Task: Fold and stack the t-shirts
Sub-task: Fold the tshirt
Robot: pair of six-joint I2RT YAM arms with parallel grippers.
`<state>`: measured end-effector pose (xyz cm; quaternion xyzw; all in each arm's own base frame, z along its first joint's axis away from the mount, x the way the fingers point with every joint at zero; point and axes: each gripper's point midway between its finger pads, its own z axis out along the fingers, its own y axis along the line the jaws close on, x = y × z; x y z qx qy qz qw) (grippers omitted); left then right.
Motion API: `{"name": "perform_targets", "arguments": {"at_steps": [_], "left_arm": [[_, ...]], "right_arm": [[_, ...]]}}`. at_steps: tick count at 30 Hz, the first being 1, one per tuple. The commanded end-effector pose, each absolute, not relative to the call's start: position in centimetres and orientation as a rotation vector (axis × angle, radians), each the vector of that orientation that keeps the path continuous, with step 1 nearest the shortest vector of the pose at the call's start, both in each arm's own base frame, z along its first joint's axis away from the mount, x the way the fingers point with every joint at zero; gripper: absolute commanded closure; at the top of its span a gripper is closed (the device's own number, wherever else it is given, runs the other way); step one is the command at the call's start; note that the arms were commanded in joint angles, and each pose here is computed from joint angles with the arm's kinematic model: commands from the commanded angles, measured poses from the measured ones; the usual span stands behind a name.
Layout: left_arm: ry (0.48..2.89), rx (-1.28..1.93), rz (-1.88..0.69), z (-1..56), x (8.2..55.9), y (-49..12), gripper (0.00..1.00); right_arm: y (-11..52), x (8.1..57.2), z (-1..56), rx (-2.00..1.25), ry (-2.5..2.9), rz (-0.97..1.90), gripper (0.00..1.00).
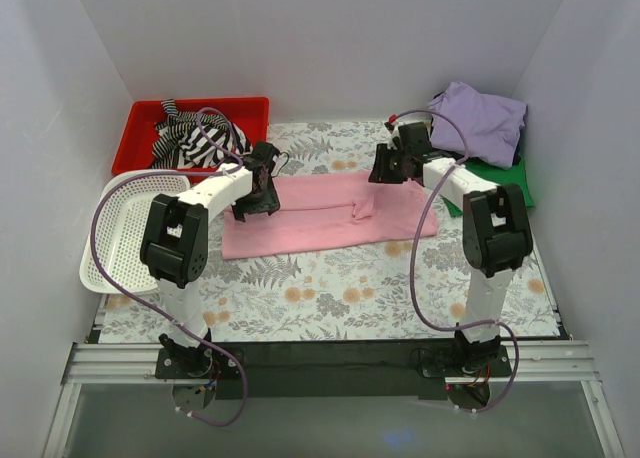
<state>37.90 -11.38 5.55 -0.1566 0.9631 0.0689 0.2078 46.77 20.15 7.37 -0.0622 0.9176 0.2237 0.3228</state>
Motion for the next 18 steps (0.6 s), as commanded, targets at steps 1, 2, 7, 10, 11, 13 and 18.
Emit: {"name": "perform_targets", "arguments": {"at_steps": [1, 2, 7, 10, 11, 13, 18], "left_arm": [[2.665, -0.441, 0.203, 5.8, 37.8, -11.1, 0.34], [2.663, -0.442, 0.202, 5.8, 37.9, -11.1, 0.34], [2.665, -0.441, 0.183, 5.8, 37.9, -11.3, 0.34], [2.656, -0.441, 0.162, 6.2, 38.1, -11.5, 0.33], [2.655, -0.441, 0.156, 6.3, 38.1, -11.6, 0.33], [2.644, -0.443, 0.128, 6.7, 38.3, -11.9, 0.32], [2.634, -0.438, 0.071, 7.2, 38.5, -12.5, 0.31]], "right_arm": [[18.8, 45.7, 13.8, -0.204, 2.268, 0.518, 0.59], [18.4, 45.3, 13.9, -0.204, 2.272, 0.500, 0.58], [17.1, 42.3, 11.5, -0.205, 2.377, 0.457, 0.57], [17.2, 41.0, 10.1, -0.209, 2.420, 0.487, 0.57], [17.4, 40.2, 9.4, -0.210, 2.443, 0.512, 0.57], [17.8, 39.7, 8.7, -0.209, 2.456, 0.543, 0.57], [19.1, 38.6, 7.3, -0.213, 2.477, 0.636, 0.57]]}}
